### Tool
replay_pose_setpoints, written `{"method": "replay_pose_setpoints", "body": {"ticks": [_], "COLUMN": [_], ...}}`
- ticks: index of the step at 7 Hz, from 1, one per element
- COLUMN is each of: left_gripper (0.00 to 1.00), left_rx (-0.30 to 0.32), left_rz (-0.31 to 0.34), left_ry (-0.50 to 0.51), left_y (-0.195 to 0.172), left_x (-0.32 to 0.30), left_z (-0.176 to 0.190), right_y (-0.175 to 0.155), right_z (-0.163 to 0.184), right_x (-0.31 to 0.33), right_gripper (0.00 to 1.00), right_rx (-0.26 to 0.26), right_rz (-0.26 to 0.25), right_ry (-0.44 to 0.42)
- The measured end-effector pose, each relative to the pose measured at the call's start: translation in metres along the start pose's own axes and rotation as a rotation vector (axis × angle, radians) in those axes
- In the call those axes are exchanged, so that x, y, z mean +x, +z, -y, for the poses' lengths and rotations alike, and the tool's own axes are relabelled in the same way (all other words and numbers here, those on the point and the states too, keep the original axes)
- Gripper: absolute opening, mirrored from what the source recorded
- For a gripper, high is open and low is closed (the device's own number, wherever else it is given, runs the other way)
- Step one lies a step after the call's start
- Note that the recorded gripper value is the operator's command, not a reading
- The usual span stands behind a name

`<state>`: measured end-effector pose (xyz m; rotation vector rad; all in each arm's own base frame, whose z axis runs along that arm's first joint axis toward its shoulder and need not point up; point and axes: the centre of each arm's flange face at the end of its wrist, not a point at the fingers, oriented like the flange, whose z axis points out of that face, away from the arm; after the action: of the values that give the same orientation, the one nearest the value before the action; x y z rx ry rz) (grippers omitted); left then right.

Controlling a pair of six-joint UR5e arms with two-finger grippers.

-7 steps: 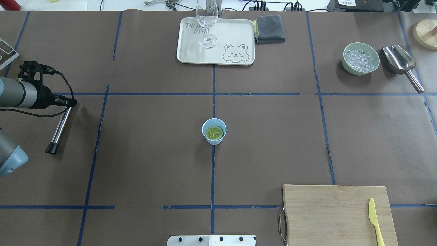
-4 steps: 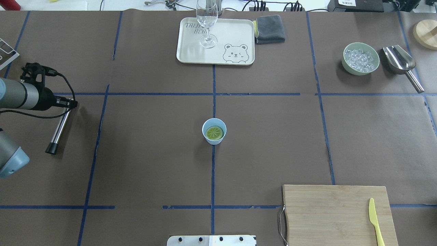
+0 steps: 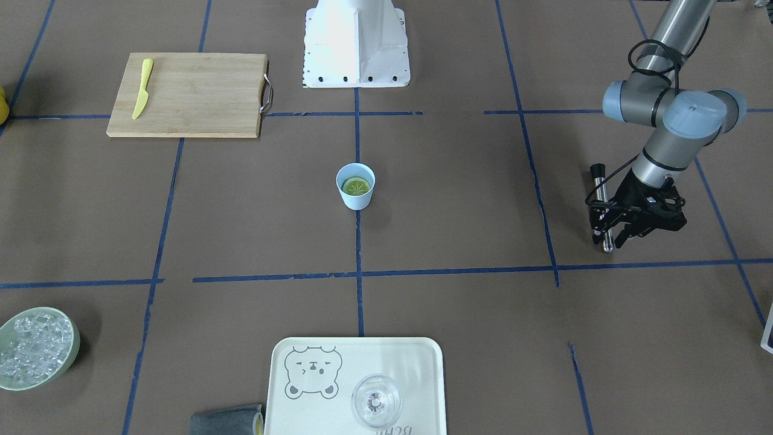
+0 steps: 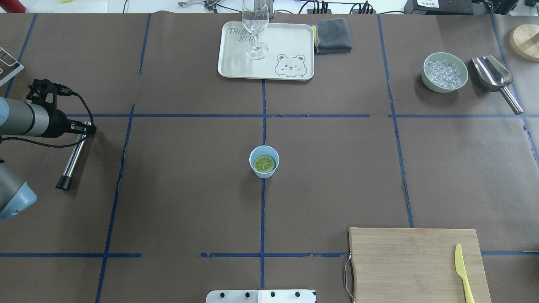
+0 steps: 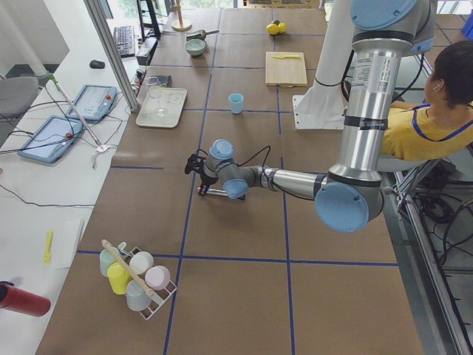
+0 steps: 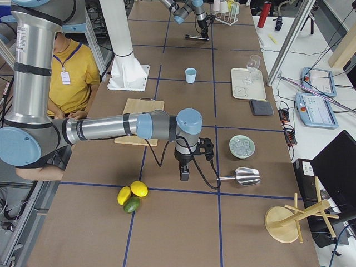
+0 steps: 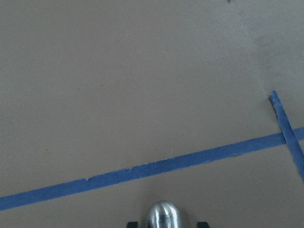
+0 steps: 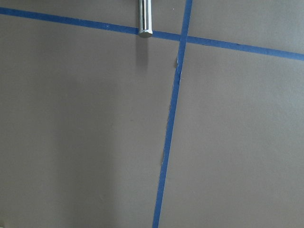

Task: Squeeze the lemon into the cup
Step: 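Grasp the steel muddler with the left gripper and lift it upright, then carry the muddler with the left gripper over the blue cup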

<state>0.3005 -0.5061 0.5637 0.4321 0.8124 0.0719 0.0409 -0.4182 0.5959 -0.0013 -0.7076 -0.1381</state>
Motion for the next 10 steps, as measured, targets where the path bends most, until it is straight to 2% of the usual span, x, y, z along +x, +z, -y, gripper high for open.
{"method": "replay_pose_setpoints", "body": {"ticks": [1, 4, 6, 8, 10], "left_gripper": [0.0, 0.0, 0.0, 0.0, 0.0], "left_rx": [-0.001, 0.013, 0.074, 0.222, 0.419], "left_rz": [0.0, -0.017, -0.08, -0.204, -0.355], "left_ry": [0.0, 0.021, 0.066, 0.222, 0.349], "left_y": [0.0, -0.007, -0.033, -0.086, -0.13], "left_x": [0.0, 0.008, 0.042, 0.1, 0.136], "left_z": [0.0, 0.004, 0.025, 0.058, 0.074], "right_y": [0.0, 0.0, 0.0, -0.001, -0.004], "right_z": [0.0, 0.0, 0.0, -0.001, -0.003], "right_x": [0.0, 0.001, 0.001, 0.003, 0.008], "right_gripper": [1.0, 1.0, 1.0, 1.0, 1.0], "right_rx": [0.0, 0.001, 0.0, 0.002, 0.011], "right_rz": [0.0, 0.0, -0.001, -0.002, -0.002], "right_ry": [0.0, 0.001, 0.002, 0.007, 0.019]}}
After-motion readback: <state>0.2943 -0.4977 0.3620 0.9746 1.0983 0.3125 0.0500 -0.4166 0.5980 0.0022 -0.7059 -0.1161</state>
